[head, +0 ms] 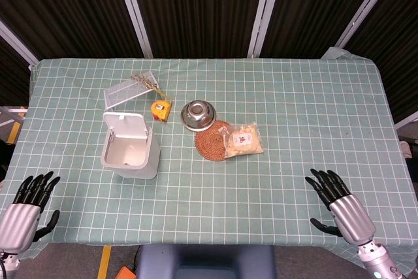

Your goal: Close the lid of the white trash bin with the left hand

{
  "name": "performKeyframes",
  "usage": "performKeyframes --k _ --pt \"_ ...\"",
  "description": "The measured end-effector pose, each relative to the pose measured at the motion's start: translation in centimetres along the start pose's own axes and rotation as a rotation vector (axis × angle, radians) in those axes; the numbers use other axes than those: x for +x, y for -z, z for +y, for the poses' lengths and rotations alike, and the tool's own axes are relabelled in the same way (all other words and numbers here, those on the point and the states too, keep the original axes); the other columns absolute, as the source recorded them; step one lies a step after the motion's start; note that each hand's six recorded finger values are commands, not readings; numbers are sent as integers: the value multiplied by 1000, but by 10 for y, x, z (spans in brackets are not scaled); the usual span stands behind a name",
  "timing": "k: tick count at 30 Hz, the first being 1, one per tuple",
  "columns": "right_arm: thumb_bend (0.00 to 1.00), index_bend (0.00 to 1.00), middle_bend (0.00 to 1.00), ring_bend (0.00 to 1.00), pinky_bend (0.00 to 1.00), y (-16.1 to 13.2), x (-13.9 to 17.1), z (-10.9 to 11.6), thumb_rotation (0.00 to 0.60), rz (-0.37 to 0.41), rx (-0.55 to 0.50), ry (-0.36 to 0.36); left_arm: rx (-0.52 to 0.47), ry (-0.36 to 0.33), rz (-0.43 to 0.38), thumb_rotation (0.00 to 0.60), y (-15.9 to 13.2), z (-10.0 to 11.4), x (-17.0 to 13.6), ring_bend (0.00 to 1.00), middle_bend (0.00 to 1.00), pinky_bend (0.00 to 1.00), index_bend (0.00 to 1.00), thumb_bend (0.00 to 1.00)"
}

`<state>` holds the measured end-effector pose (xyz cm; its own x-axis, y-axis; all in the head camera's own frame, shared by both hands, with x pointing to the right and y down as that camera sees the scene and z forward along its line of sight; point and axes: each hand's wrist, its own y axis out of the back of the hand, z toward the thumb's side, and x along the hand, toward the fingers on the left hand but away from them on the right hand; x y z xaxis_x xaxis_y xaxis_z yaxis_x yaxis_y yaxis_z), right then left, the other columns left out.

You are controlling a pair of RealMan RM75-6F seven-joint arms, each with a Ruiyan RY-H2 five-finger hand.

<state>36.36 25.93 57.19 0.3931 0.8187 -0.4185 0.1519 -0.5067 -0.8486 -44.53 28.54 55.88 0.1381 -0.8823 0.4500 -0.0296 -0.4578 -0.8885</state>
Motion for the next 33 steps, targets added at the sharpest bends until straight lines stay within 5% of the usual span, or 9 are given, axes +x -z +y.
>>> performKeyframes --k 5,7,9,10,12,14,18,26,33 --pt "264 0 0 0 0 0 1 1 600 0 -6 0 -15 -16 -25 600 -6 0 3 0 0 32 63 455" --pt "264 0 0 0 0 0 2 3 600 1 -9 8 -37 -47 -41 600 -10 3 9 52 49 193 68 457" --pt "264 0 0 0 0 -1 2 4 600 2 -9 12 -59 -94 -62 600 -15 8 19 256 238 484 82 459" --pt "264 0 0 0 0 -1 2 4 600 2 -9 12 -67 -113 -70 600 -16 11 23 452 430 698 94 460" --pt "264 0 0 0 0 -1 2 3 600 3 -11 8 -87 -157 -84 600 -19 18 34 820 800 974 112 464" --pt "264 0 0 0 0 -2 2 3 600 10 -16 9 -148 -220 -106 600 -26 34 54 971 963 1000 135 467" --pt "264 0 0 0 0 -4 2 4 600 21 -22 18 -297 -232 -129 600 -42 57 98 1000 1000 1000 165 482" --pt "264 0 0 0 0 0 0 4 600 6 -20 13 -436 -93 -78 600 -75 76 195 1000 1000 1000 220 513" --pt "264 0 0 0 0 4 -2 5 600 -6 -12 13 -448 24 -52 600 -106 80 242 1000 1000 1000 260 527"
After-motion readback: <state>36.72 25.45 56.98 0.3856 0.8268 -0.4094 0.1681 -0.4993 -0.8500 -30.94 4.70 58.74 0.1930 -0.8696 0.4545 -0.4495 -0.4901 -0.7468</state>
